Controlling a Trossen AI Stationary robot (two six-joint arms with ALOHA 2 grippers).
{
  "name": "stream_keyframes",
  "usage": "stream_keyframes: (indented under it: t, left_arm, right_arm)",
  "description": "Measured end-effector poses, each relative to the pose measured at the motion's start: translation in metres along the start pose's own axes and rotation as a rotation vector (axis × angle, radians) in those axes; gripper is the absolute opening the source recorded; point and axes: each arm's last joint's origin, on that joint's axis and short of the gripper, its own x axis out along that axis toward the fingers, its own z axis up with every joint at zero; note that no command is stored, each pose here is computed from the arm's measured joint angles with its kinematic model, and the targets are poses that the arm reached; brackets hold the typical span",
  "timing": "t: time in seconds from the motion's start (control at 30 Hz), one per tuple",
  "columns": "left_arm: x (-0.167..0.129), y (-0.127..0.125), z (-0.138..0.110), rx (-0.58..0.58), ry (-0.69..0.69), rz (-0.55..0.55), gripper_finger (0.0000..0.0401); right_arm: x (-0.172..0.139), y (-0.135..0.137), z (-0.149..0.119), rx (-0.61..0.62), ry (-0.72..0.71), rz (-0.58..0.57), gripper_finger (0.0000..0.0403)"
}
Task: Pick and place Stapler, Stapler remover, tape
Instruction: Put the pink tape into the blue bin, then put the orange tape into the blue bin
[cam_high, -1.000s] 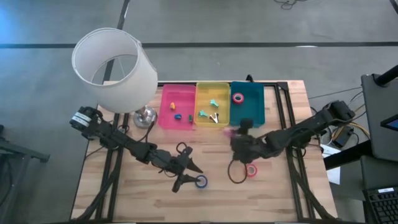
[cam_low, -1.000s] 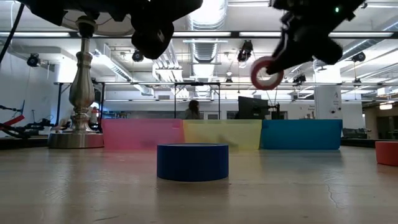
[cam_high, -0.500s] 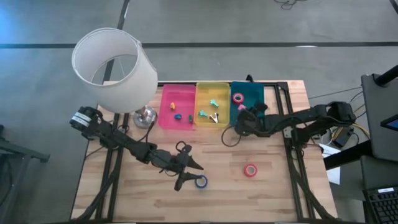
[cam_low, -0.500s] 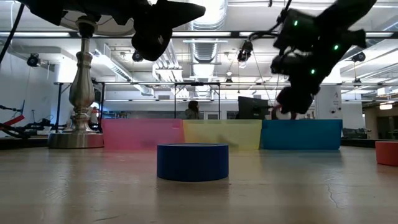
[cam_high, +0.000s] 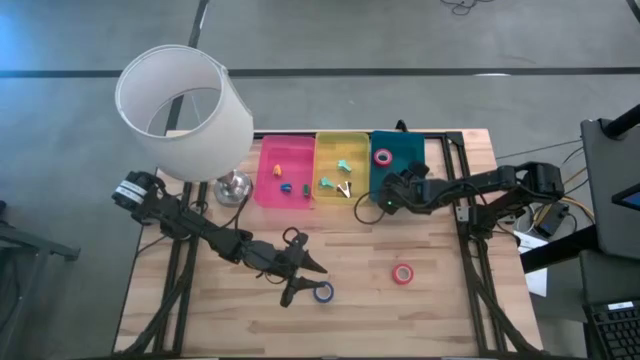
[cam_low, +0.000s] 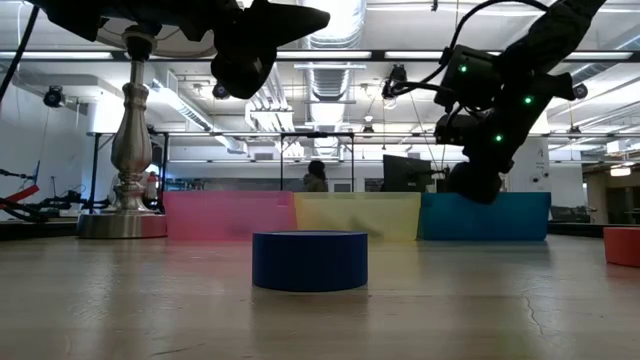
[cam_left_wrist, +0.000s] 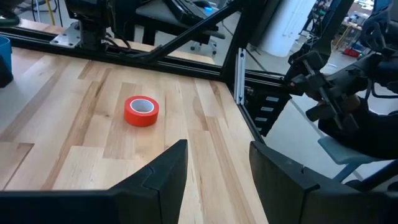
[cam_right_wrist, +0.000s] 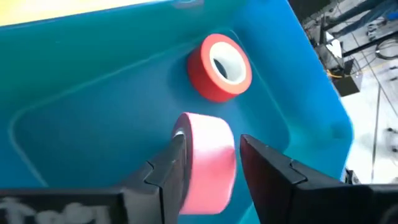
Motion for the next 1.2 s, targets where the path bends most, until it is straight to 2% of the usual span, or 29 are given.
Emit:
stream_keyframes:
  t: [0.37, 0.6, 0.83, 1.07, 1.2]
  left_arm:
    - [0.0, 0.0, 0.0, -0.002, 0.001, 0.0, 0.0177]
    - [0.0, 0.0, 0.0, -0.009, 0.001, 0.0, 0.0177]
    - [0.0, 0.0, 0.0, -0.012, 0.001, 0.0, 0.0177]
    - [0.0, 0.0, 0.0, -0.045, 0.001, 0.0, 0.0177]
    - [0.0, 0.0, 0.0, -0.049, 0.001, 0.0, 0.0177]
  right_arm:
    - [-0.006, -0.001, 0.017, 0.011, -0.039, -0.001, 0.0186]
    - [-0.021, 0.003, 0.036, 0.008, -0.103, 0.036, 0.0185]
    - [-0.045, 0.014, 0.052, -0.06, -0.188, 0.097, 0.0184]
    - [-0.069, 0.03, 0.058, -0.177, -0.247, 0.289, 0.0182]
    - [-0.083, 0.037, 0.061, -0.201, -0.274, 0.385, 0.0178]
